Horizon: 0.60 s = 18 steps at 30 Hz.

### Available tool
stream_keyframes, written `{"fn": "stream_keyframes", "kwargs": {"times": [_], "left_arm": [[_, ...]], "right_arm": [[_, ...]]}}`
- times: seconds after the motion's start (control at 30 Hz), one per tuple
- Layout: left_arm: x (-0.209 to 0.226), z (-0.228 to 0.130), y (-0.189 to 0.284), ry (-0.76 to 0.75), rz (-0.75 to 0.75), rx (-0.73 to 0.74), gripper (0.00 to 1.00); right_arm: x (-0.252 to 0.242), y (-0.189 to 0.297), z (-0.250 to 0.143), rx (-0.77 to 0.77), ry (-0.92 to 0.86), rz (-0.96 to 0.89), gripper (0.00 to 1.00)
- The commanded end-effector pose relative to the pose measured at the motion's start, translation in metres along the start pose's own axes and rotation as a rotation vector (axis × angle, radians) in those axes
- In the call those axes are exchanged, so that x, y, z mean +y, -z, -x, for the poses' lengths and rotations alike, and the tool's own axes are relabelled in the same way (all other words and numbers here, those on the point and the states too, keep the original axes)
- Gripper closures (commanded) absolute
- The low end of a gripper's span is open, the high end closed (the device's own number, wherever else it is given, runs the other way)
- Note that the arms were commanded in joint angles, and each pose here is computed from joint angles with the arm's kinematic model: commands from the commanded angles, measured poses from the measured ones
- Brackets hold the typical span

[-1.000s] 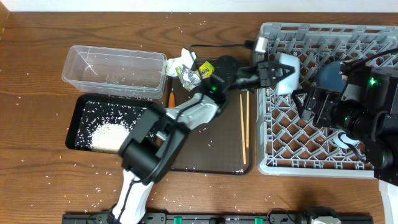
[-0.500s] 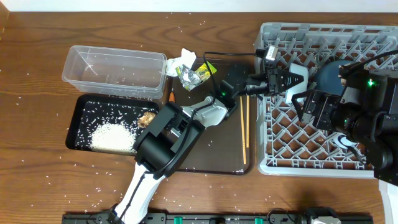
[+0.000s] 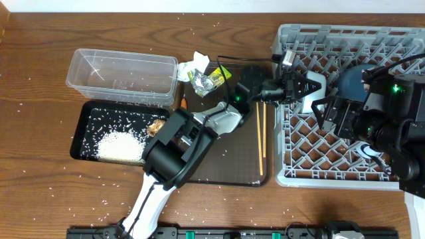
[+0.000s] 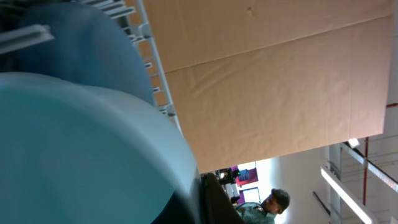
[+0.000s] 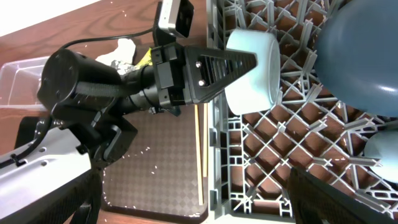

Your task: Sort waste into correct bins and load items into the dishwasher rack

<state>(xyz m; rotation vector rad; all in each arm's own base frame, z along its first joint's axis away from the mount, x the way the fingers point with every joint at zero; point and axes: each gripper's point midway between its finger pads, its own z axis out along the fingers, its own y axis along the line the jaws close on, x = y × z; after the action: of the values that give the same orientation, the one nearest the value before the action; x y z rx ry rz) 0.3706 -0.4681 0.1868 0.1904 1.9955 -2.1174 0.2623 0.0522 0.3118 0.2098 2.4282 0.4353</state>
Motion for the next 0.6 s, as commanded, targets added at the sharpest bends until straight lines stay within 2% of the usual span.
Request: {"fn": "stream_keyframes", "kwargs": {"times": [0.0,0.17,0.27,0.37,0.47,0.53,0.57], "left_arm": [[-0.004,0.008,0.005,-0.051,-0.012,0.014,0.93],[0.001,0.012,0.009,-0.036,0.005,0.010,0.83],[0.014,0.012,0.013,-0.006,0.051,0.017,0.68],[0.032,0.009,0.017,0.012,0.110,0.039,0.60],[0.042,0.008,0.021,0.055,0.147,0.041,0.35],[0.042,0.010,0.022,0.054,0.145,0.042,0.02],[0.042,0.011,0.024,0.054,0.144,0.041,0.02]], "right_arm": [[-0.006,0.003,0.005,-0.018,-0.010,-0.021,0.13],[-0.006,0.003,0.005,-0.018,-0.010,-0.020,0.13],[-0.006,0.003,0.005,-0.018,-0.010,-0.020,0.13],[-0.006,0.003,0.005,-0.018,-0.010,-0.020,0.13],[-0.006,0.003,0.005,-0.018,-0.010,-0.020,0.13],[-0.006,0.003,0.005,-0.018,-0.010,-0.020,0.13],[-0.006,0.003,0.005,-0.018,-0.010,-0.021,0.13]]}}
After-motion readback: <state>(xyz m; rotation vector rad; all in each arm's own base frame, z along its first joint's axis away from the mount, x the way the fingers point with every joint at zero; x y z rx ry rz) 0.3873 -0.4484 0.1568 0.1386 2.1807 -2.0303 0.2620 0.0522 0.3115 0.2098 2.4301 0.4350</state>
